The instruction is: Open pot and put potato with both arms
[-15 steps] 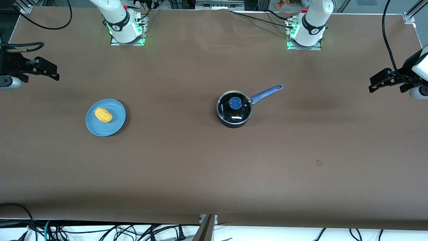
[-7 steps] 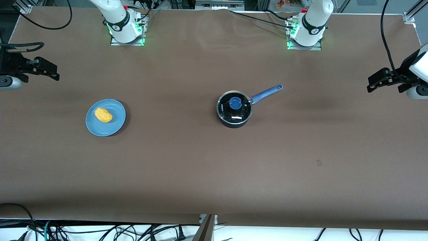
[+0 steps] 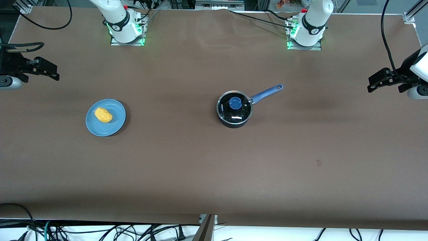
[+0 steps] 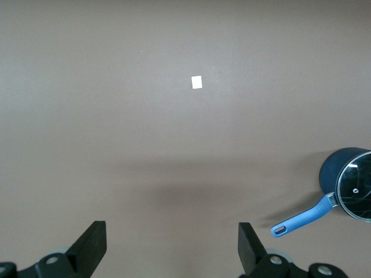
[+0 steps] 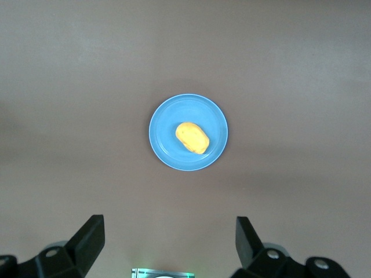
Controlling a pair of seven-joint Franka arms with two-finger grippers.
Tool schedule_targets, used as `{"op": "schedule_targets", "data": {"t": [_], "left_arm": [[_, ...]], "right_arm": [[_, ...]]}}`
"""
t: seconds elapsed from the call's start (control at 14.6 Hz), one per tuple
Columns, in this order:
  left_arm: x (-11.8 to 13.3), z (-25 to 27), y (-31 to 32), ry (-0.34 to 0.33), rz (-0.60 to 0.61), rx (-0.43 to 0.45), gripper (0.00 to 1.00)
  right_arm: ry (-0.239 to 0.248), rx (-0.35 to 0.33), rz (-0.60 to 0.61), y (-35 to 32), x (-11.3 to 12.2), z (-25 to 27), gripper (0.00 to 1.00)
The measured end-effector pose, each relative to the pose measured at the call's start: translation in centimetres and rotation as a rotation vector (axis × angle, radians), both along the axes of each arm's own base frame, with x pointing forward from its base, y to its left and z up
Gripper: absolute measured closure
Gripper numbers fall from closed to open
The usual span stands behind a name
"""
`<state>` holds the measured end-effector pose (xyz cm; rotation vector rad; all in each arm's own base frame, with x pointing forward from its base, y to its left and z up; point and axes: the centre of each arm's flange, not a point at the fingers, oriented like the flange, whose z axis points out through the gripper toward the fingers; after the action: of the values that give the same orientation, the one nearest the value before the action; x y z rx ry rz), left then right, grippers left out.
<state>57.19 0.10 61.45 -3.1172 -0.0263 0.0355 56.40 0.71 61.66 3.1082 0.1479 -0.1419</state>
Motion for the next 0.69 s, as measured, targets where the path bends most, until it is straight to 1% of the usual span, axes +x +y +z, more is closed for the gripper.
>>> {"op": "schedule_targets", "data": {"t": [0.69], "left_arm": [[0.00, 0.00, -0.28, 0.000, -0.005, 0.000, 0.00]], "right_arm": [[0.000, 0.000, 0.000, 0.00, 0.00, 0.00, 0.00]]}}
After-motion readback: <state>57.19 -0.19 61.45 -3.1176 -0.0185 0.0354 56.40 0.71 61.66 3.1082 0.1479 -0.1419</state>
